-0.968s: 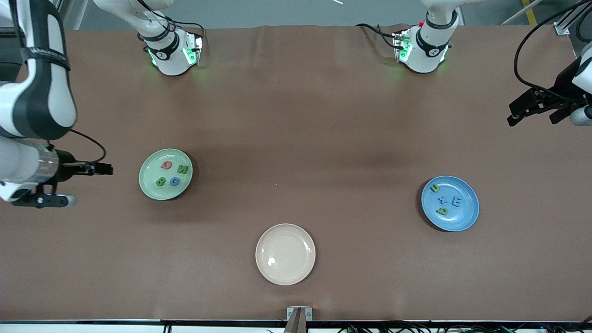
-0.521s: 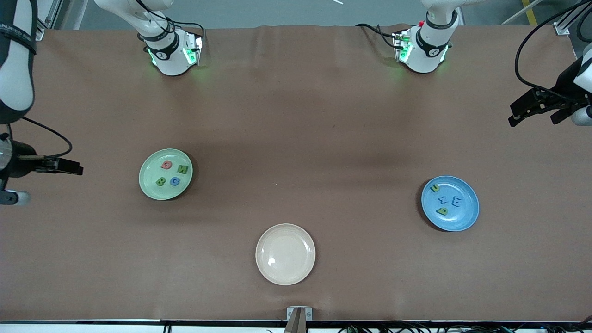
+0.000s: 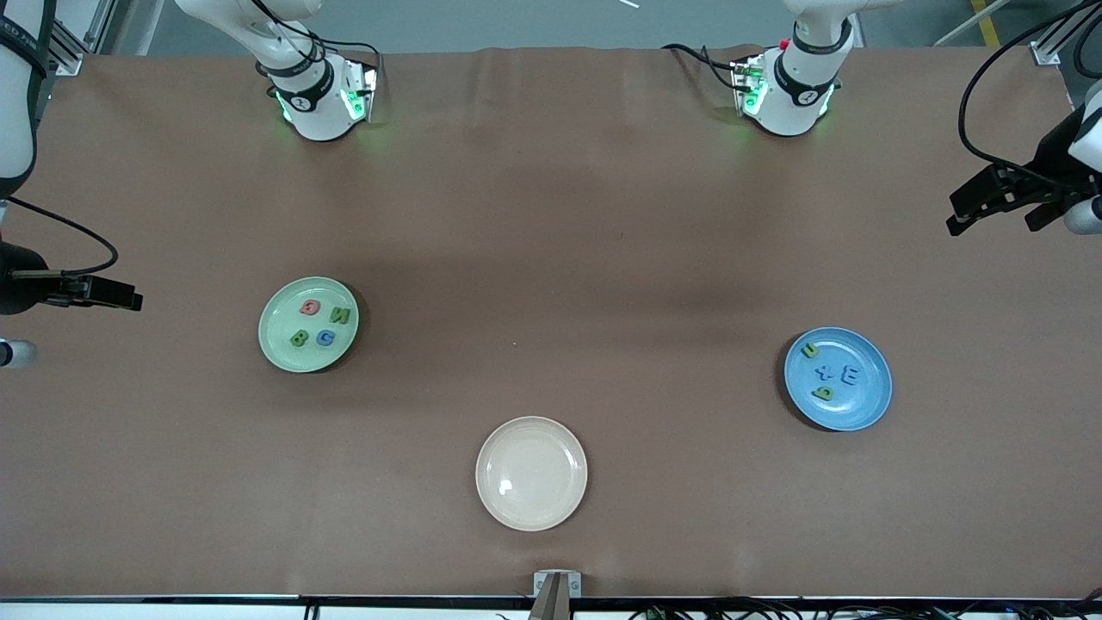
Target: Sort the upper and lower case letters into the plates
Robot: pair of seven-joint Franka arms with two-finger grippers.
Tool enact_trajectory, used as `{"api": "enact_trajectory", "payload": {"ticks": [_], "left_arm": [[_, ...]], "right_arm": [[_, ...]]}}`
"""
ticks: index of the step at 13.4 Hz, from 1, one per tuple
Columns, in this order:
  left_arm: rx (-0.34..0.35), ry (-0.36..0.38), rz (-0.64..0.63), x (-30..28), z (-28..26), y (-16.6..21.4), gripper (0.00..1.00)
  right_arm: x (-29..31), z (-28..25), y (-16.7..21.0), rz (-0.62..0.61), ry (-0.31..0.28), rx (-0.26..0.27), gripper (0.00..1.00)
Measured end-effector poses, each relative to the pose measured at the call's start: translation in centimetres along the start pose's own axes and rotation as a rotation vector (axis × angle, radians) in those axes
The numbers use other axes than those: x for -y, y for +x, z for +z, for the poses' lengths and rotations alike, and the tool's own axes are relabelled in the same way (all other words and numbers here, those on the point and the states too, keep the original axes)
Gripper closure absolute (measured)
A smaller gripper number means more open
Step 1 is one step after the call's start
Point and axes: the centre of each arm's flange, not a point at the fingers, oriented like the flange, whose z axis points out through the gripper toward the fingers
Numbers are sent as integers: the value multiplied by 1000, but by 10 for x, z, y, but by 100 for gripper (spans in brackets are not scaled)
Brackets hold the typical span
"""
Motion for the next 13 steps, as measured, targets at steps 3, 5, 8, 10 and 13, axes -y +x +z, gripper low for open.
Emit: {"api": "enact_trajectory", "payload": {"ticks": [3,5,8,10,13], "left_arm": [[-1,0,3,-2,-1,0,0],[-6,-1,4,-2,-3,0,0],[-23,-2,4,-2,-11,1,0],[-30,-2,4,-2,-17,1,0],[3,0,4,-2,-16,-3,0]], "right_arm": [[1,1,-1,-2,1,9,0],[1,3,-3,-2,1,30,0],[-1,2,-7,0,2,38,0],[-3,-4,-19,1,7,17,0],[-6,-17,-55,-2,19,-37,0]]}}
